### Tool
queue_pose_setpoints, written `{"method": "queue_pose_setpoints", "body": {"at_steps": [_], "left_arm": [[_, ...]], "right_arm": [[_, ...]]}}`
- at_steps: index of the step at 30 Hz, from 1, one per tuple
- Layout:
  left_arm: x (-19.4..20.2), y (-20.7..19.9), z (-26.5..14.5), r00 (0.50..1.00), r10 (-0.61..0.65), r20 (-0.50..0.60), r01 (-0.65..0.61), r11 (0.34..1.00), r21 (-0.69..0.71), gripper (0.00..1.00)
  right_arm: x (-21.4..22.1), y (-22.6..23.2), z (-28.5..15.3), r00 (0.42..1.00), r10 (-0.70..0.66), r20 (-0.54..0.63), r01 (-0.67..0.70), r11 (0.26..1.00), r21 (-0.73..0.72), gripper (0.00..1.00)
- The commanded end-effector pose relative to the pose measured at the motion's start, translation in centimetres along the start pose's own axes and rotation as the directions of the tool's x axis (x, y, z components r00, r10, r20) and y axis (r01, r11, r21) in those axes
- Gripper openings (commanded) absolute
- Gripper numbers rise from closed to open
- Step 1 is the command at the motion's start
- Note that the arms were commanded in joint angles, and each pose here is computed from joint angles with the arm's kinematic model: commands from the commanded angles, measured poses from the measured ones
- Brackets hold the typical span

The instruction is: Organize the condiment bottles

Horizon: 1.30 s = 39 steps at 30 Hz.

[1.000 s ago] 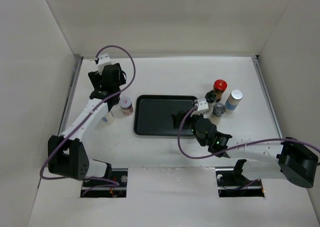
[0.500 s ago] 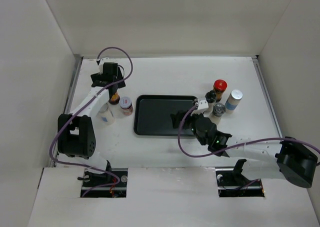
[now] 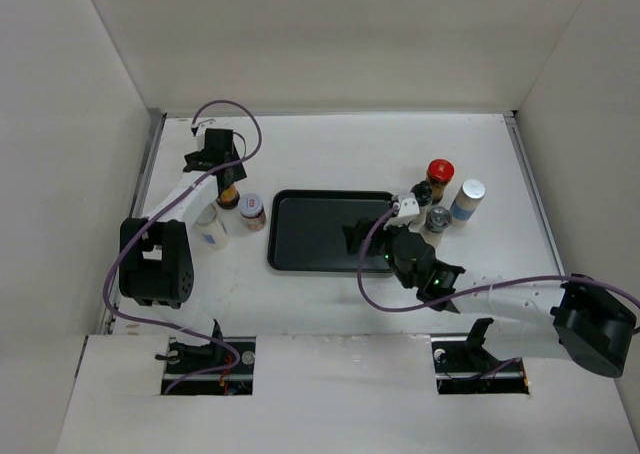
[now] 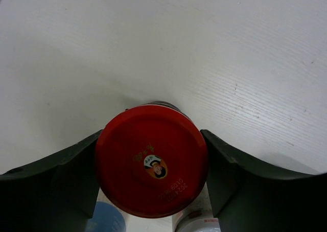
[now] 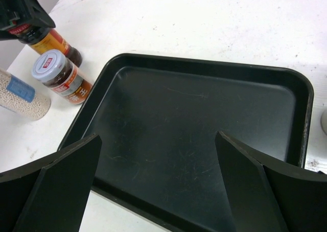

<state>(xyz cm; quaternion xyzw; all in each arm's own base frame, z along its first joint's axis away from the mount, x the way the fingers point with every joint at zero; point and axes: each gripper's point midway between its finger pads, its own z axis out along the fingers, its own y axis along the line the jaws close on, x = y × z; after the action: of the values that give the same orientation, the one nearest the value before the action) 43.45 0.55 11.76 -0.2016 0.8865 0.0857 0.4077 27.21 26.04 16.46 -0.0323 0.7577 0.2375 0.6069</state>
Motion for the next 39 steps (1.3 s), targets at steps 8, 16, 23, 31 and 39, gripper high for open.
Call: {"method": "queue_pose_setpoints", "body": {"at_steps": [8,16,23,31,39], "left_arm": [[-6.4,-2.0,-2.5,0.970,-0.133,0.201,0.111,0.987,0.119,0.47],[-12.5,-4.9,-6.5,0.910,-0.206,0.361,0.129,0.965,0.228,0.44],[-15.2,-8.3,-13.2,0.866,-0.240,0.439,0.079,0.932,0.354,0.44],[-10.9,-13.8,-17.4,0.895,-0.195,0.401,-0.022,0.879,0.477,0.44],[-4.1,-18.4,-17.0,0.934,-0.095,0.344,-0.099,0.857,0.506,0.44]], "right_arm": [[-1.5,0.0,0.0,0.997,0.056,0.053,-0.055,0.998,-0.015,1.00],[-1.8,-0.4,0.1,0.997,0.054,0.062,-0.054,0.999,-0.003,1.00],[-2.3,-0.8,-0.2,0.995,0.066,0.080,-0.067,0.998,0.004,1.00],[-2.4,-1.5,-0.1,0.994,0.069,0.089,-0.071,0.997,0.027,1.00],[-3.7,-3.3,-0.8,0.984,0.100,0.149,-0.112,0.991,0.072,1.00]]}}
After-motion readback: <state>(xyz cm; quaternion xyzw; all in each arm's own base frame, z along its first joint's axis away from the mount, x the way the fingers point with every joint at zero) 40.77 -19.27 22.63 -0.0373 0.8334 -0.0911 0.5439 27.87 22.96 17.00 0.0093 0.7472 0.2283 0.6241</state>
